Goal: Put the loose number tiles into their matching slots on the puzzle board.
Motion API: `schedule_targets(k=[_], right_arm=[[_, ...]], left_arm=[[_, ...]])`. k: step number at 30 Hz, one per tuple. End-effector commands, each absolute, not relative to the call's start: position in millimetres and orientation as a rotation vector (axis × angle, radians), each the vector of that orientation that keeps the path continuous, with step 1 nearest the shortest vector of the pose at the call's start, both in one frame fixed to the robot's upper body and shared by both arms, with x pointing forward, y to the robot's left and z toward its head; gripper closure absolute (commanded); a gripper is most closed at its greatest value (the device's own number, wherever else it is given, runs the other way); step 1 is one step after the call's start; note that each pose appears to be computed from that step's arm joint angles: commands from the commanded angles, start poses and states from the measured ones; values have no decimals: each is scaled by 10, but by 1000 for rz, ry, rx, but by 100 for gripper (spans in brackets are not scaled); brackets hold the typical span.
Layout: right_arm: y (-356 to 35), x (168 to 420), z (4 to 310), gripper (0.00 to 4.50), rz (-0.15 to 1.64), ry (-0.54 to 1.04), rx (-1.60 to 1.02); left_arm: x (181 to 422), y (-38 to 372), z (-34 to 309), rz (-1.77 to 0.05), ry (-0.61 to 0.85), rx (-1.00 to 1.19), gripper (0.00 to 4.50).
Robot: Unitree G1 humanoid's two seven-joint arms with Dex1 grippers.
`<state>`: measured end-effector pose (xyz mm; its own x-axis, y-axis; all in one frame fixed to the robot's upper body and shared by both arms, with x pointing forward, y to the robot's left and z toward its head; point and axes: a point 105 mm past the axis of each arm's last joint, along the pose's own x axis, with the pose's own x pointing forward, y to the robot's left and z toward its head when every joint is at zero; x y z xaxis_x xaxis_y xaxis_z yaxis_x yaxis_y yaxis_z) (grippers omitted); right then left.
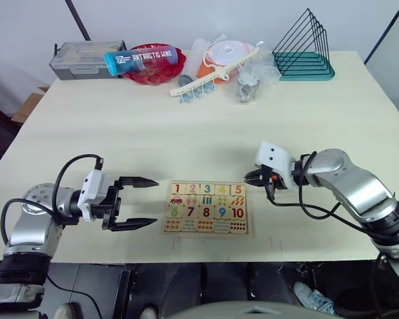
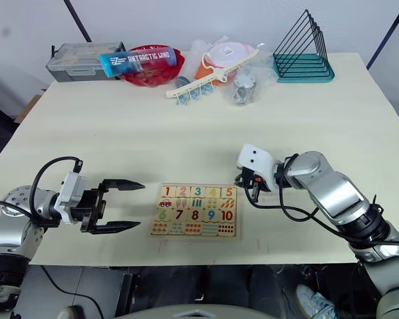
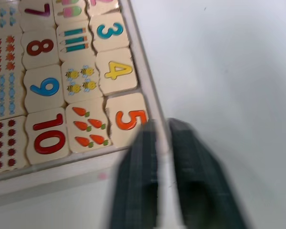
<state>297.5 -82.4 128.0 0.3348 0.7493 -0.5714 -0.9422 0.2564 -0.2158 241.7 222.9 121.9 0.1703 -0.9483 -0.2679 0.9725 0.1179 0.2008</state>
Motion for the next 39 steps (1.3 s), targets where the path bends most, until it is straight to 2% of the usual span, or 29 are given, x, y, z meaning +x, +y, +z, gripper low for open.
schedule_targets(k=[1, 14, 39], right_arm=[[-904, 3067, 1368, 445, 1141, 297, -585], [-979, 3068, 1175, 445, 1134, 197, -532], [-929, 3009, 994, 445, 1166, 232, -534]], left_arm=[[2397, 2230, 1267, -1440, 62, 388, 0], [2401, 2241, 1272, -1434, 61, 392, 0], [2397, 2256, 1279, -1428, 63, 396, 0]])
